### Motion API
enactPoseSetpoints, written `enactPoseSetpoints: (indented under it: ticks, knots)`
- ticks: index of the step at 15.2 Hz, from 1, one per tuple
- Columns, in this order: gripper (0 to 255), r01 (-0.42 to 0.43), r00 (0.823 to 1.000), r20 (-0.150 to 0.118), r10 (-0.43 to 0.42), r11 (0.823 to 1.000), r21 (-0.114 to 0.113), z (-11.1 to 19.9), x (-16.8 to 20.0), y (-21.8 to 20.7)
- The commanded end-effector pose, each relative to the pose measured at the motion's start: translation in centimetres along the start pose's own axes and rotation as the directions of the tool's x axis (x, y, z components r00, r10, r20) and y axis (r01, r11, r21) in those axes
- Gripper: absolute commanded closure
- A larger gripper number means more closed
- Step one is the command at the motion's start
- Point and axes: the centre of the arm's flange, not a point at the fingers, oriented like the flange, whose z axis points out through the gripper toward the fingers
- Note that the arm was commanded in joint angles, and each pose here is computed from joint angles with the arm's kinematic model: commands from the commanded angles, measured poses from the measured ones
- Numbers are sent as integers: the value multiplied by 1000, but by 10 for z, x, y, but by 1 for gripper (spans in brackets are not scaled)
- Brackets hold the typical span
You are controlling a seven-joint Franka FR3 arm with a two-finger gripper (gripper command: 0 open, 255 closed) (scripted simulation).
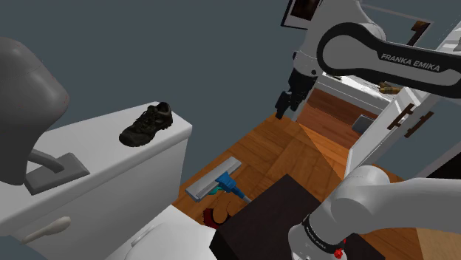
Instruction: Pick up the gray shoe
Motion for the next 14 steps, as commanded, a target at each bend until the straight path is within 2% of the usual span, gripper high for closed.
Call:
enactPoseSetpoints:
  ticks: [1,4,7,10,14]
  knots:
    - [0,0,1000,0,0,1000,0,0,0,0]
    - [0,-82,997,-1,82,996,28,6,7,-34]
    - [0,-163,987,0,163,985,57,11,17,-68]
    - [0,-242,970,4,243,966,85,14,29,-100]
    - [0,-346,938,12,347,930,122,18,50,-142]
